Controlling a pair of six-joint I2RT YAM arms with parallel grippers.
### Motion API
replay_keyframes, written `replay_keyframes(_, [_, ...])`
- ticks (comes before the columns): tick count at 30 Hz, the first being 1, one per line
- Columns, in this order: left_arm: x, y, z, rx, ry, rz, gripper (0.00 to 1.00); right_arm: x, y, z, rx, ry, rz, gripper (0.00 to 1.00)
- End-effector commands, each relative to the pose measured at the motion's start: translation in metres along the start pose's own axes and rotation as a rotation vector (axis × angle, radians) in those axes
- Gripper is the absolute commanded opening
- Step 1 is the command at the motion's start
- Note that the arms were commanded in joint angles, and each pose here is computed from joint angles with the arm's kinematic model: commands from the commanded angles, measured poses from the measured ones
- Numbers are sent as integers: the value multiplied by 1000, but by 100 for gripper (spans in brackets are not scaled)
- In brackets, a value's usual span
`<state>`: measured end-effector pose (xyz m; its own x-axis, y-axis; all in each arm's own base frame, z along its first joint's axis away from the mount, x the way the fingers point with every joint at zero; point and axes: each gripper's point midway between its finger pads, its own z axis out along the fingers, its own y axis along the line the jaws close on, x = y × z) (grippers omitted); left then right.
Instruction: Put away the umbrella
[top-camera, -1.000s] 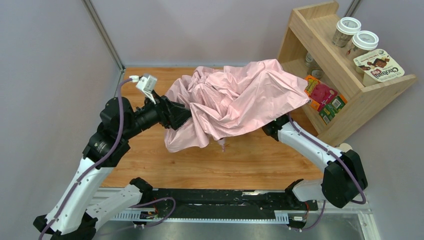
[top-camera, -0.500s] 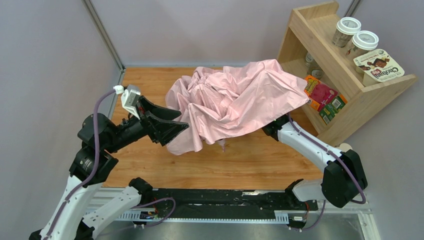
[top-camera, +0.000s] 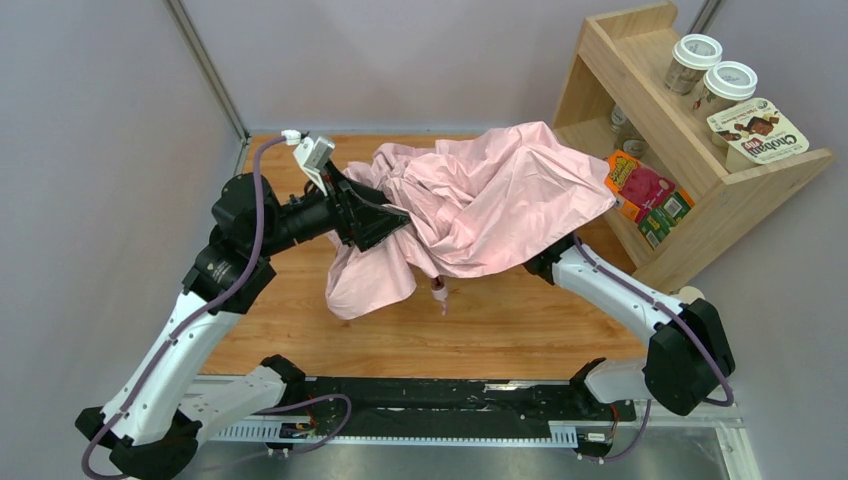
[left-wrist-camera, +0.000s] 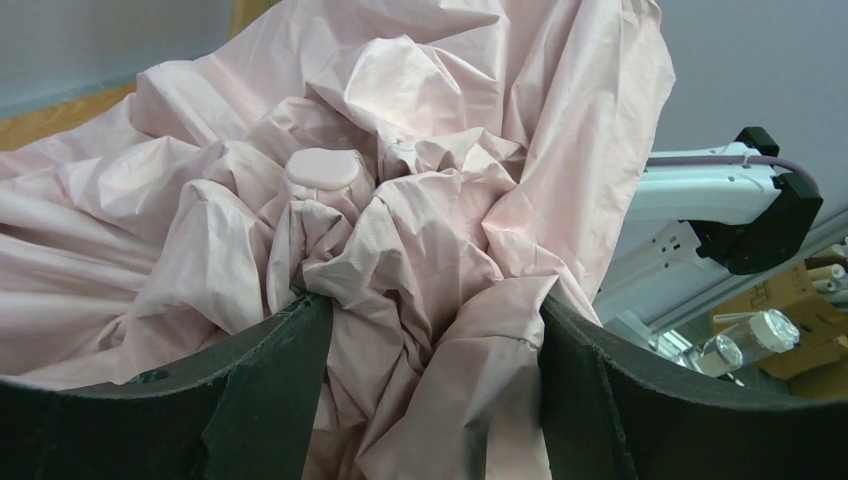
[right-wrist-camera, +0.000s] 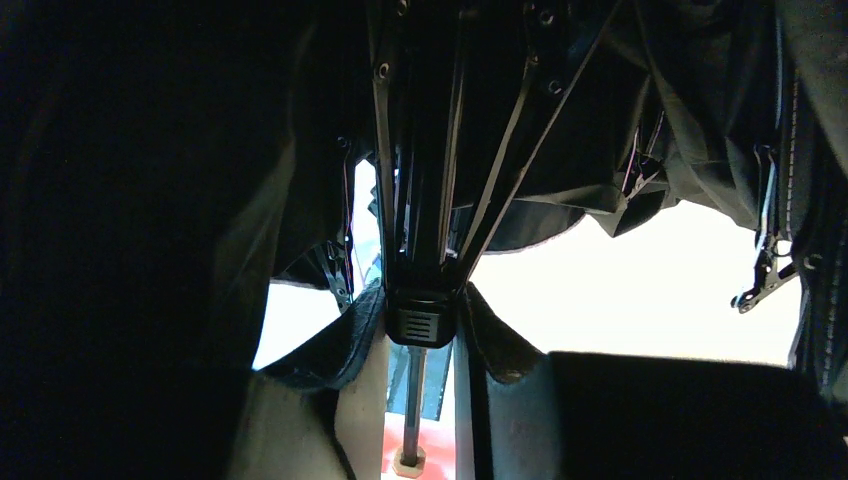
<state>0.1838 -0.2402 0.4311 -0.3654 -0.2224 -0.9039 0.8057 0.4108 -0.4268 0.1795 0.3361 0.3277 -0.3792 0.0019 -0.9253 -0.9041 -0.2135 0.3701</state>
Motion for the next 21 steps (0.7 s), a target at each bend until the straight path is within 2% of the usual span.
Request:
replay_keyframes(1, [-36, -7, 7, 18, -91, 100, 78, -23, 22, 7, -83, -12, -124, 0])
replay_keyframes(7, [-33, -9, 23, 91, -110, 56, 78, -14, 26, 14, -98, 43, -128, 0])
replay_keyframes(8, [-30, -3, 23, 58, -91, 34, 78, -15, 26, 14, -94, 42, -133, 0])
replay_keyframes(9, [-35, 11, 22, -34, -113, 19, 78, -16, 25, 14, -83, 40, -141, 0])
replay_keyframes(10, [-27, 24, 16, -132, -69, -20, 78, -16, 24, 14, -72, 40, -148, 0])
replay_keyframes(11, [-33, 41, 8, -248, -96, -33, 78, -17, 24, 13, -63, 41, -150, 0])
replay_keyframes(12, [-30, 45, 0, -291, -91, -40, 78, -18, 25, 13, -63, 41, -150, 0])
replay_keyframes(18, [-40, 47, -25, -320, -287, -58, 78, -20, 28, 15, -71, 38, -157, 0])
replay_keyframes(21, [-41, 40, -15, -259, -272, -55, 78, -21, 31, 17, -85, 41, -159, 0])
